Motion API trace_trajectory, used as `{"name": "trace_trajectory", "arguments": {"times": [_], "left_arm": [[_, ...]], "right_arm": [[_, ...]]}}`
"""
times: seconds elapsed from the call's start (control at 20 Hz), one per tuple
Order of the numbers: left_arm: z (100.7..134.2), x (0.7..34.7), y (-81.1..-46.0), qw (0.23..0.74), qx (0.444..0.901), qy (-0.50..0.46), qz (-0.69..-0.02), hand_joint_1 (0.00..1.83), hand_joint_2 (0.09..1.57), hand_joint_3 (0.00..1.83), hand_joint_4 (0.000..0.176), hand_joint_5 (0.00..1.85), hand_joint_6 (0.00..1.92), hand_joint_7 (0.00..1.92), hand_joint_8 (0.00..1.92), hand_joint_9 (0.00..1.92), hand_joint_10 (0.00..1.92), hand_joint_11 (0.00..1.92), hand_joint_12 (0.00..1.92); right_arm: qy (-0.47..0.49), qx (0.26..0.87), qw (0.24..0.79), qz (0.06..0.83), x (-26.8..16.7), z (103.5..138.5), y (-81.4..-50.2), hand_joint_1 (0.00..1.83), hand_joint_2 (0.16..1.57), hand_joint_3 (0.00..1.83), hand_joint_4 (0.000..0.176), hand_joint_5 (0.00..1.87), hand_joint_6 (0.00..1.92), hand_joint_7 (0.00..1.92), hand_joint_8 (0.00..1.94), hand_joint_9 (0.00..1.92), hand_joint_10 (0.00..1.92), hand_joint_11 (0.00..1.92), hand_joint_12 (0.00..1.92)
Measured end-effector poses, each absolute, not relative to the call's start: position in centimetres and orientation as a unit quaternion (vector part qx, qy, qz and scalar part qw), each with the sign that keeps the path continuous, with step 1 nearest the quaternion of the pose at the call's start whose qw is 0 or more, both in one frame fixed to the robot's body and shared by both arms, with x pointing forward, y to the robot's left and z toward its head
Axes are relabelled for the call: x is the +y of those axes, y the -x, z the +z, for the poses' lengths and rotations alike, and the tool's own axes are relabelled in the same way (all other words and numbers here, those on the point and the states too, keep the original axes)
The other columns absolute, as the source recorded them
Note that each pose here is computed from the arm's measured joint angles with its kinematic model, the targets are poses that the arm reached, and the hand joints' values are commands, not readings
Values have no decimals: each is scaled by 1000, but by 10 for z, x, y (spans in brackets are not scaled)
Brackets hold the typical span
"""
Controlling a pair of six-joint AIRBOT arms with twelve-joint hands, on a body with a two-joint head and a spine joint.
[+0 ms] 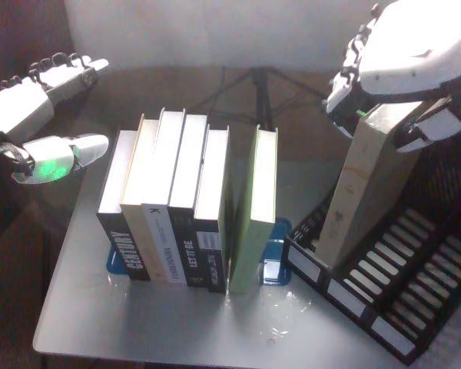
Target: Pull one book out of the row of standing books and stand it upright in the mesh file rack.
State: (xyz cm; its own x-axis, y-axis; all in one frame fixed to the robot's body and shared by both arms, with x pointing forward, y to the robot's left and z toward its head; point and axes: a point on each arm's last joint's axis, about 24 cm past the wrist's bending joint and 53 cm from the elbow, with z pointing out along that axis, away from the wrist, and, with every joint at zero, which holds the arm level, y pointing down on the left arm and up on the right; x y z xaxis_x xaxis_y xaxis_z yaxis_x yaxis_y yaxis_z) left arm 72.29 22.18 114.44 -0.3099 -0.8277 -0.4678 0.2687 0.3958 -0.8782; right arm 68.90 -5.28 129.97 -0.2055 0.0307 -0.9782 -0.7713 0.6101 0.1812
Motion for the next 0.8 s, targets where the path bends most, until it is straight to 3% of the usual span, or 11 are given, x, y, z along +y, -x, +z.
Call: {"name": "trace_trajectory", "arguments": {"times": [0.05,0.1,0.2,0.3,0.4,0.5,0.55,0.75,0.8], "left_arm": [[1144,222,-723,544,634,220,-503,644,1361,0,15,117,1,11,1,0,0,0,215],[1144,222,-723,544,634,221,-503,627,1363,0,24,104,0,4,1,0,0,0,182],[1144,222,-723,545,633,222,-503,641,1361,0,10,118,4,16,2,12,4,0,220],[1144,222,-723,544,633,222,-503,656,1357,0,10,115,1,20,1,7,1,0,190],[1144,222,-723,545,633,222,-504,660,1353,0,6,120,1,21,1,11,2,0,216],[1144,222,-723,545,633,221,-504,647,1356,0,16,111,2,6,0,0,0,0,164],[1144,222,-723,545,633,222,-504,665,1354,0,4,115,3,12,2,1,0,0,170],[1146,222,-723,545,631,220,-506,653,1359,1,7,115,0,15,0,0,0,0,92],[1146,222,-723,545,630,221,-506,648,1362,1,1,115,0,23,1,5,1,0,144]], "right_arm": [[270,692,572,347,-51,1298,-691,1339,1229,0,0,736,1270,764,1335,697,1596,509,1875],[276,690,577,338,-50,1296,-694,1336,1236,1,0,716,1294,748,1371,687,1611,520,1897],[281,687,584,328,-49,1296,-697,1341,1231,0,0,714,1245,750,1387,716,1591,593,1849],[278,689,586,324,-51,1295,-702,1338,1240,1,0,662,1316,736,1398,734,1578,652,1801],[282,689,590,312,-54,1294,-706,1337,1223,0,0,685,1256,785,1349,794,1543,702,1771],[283,691,593,302,-57,1291,-709,1343,1224,0,0,669,1296,777,1321,782,1530,708,1720],[288,691,594,295,-57,1290,-710,1344,1218,0,0,694,1286,786,1292,778,1523,670,1706],[286,690,600,286,-60,1290,-716,1343,1215,1,0,709,1270,794,1280,763,1527,643,1709],[284,692,601,282,-62,1289,-718,1347,1208,0,0,718,1248,811,1251,782,1509,676,1700]]}}
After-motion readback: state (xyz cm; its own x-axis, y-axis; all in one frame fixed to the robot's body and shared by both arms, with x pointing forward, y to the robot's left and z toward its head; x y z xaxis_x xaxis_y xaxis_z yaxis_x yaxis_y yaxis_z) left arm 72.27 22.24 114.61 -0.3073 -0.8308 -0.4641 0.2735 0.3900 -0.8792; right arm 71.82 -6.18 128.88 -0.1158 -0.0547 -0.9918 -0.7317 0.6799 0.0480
